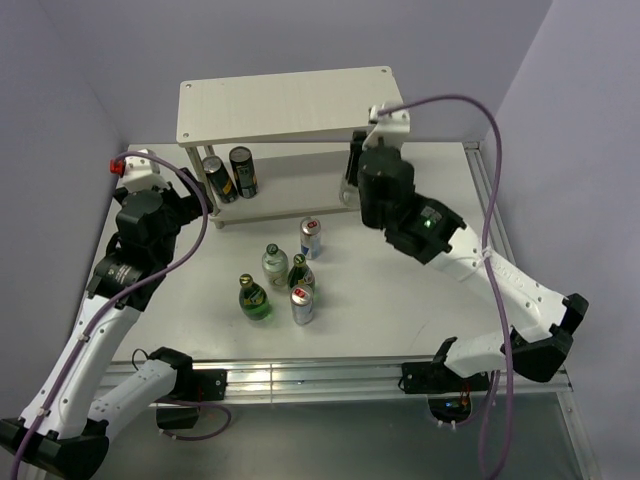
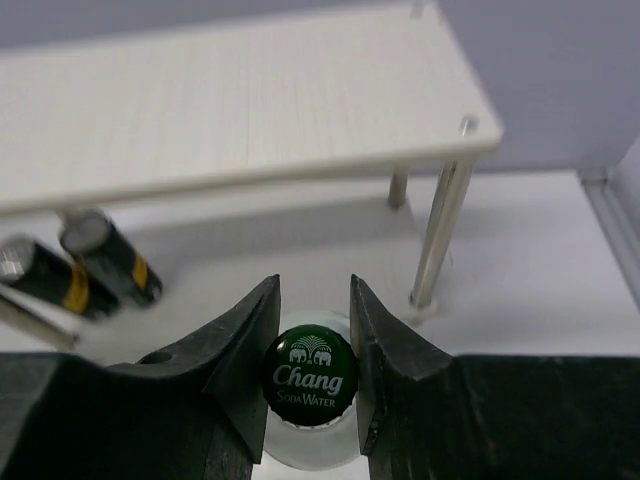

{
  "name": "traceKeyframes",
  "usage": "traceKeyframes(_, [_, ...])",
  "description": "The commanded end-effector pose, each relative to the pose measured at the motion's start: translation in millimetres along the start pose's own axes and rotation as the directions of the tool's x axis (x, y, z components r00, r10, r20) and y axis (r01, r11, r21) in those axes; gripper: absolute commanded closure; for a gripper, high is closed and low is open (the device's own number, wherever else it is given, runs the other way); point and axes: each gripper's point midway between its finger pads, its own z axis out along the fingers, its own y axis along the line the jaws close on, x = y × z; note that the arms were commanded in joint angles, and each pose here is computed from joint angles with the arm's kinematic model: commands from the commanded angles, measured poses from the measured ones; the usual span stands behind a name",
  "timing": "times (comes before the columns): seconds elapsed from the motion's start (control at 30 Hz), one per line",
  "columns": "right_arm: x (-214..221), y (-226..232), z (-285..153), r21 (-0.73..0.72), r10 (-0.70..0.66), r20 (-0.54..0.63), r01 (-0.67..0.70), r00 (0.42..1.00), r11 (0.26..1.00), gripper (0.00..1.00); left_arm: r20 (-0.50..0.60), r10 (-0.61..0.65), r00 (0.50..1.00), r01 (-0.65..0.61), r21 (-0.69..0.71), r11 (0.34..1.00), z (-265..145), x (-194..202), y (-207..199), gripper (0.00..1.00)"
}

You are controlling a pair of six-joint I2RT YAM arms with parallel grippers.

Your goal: Place and organize the beverage onto the shelf

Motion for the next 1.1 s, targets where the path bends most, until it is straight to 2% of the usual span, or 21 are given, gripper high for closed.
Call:
traceKeyframes(0.0, [-118,-17,-3,0.031,0.110,0.237,-0.121,0.965,0.992,1.00,0.054,-0.037,0.998,0.037,0.003,0.999,-4,-13,1,0.01])
traceKeyframes(0.03, [-152,-21,-9,0.021,0.123,0.289,-0.135,0.949,0.991,1.00,0.054,-0.034,0.998,0.034,0.003,0.999,-4,-13,1,0.01])
traceKeyframes(0.1, [-164,-15,7,0.049,0.065,0.298,-0.083,0.952,0.995,1.00,0.054,-0.037,0.998,0.037,0.005,0.999,-4,-13,1,0.01])
traceKeyframes(0.13, [-193,-21,0,0.042,0.100,0.345,-0.122,0.933,0.992,1.00,0.052,-0.036,0.998,0.035,0.007,0.999,-4,-12,1,0.01])
traceKeyframes(0.17, [-191,-8,15,0.045,0.060,0.336,-0.079,0.940,0.996,1.00,0.052,-0.037,0.998,0.037,0.007,0.999,-4,-12,1,0.01])
traceKeyframes(0.23, [-218,-14,17,0.045,0.076,0.378,-0.100,0.923,0.994,1.00,0.051,-0.037,0.998,0.037,0.010,0.999,-4,-13,0,0.01])
traceKeyframes(0.27, [-217,-7,30,0.052,0.048,0.376,-0.073,0.925,0.996,1.00,0.050,-0.036,0.998,0.036,0.011,0.999,-4,-12,0,0.01])
traceKeyframes(0.47, [-252,-21,50,0.064,0.082,0.475,-0.127,0.876,0.990,1.00,0.049,-0.035,0.998,0.035,0.012,0.999,-3,-12,0,0.01])
traceKeyframes(0.8, [-260,-28,94,0.089,0.048,0.537,-0.113,0.842,0.990,1.00,0.044,-0.033,0.998,0.032,0.011,0.999,-1,-10,1,0.01])
traceKeyframes(1.07, [-226,-30,131,0.106,0.036,0.482,-0.099,0.875,0.989,1.00,0.044,-0.035,0.998,0.035,0.003,0.999,0,-11,3,0.01])
